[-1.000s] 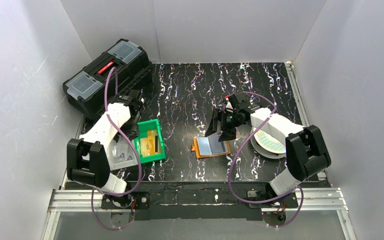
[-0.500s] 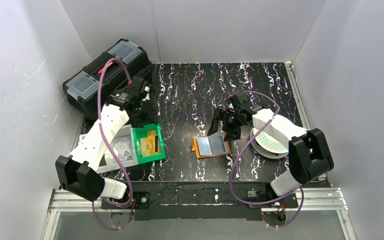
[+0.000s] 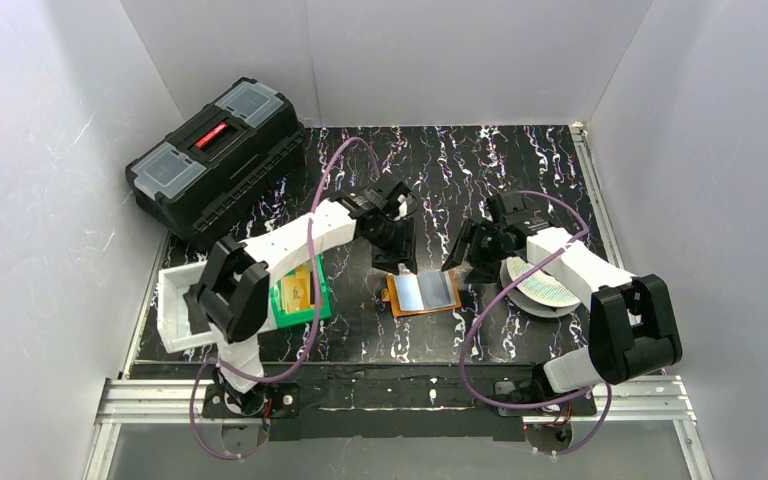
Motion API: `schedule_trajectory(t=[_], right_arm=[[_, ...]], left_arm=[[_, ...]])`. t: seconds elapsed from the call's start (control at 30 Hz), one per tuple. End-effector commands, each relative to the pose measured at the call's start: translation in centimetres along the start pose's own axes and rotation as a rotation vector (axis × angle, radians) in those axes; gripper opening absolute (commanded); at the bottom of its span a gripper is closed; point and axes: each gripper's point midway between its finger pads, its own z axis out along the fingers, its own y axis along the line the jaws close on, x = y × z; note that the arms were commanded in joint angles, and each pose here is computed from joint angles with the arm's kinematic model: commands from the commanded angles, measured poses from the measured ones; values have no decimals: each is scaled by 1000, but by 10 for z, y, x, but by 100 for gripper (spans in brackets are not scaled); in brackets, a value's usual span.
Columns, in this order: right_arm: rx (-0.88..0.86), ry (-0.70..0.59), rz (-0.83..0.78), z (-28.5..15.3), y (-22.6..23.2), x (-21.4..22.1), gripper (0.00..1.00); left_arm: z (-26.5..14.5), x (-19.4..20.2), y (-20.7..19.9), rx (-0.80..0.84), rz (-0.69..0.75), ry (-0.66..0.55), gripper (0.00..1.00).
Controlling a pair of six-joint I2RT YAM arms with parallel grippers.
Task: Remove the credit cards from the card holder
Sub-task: Place the credit card in the storage box.
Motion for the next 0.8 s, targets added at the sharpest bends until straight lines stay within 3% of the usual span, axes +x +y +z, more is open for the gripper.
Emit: schedule_trajectory(t=[0.0, 0.2, 0.77], right_arm=[[-15, -13, 19, -2, -3, -1, 66], [-25, 19, 19, 5, -4, 2, 60], [-12, 49, 17, 16, -9, 4, 59]], left_arm=[[6, -12, -34, 138, -16, -8, 41], [33, -10, -29, 129, -23, 36, 37], [82, 3, -21, 158, -65, 121, 35]])
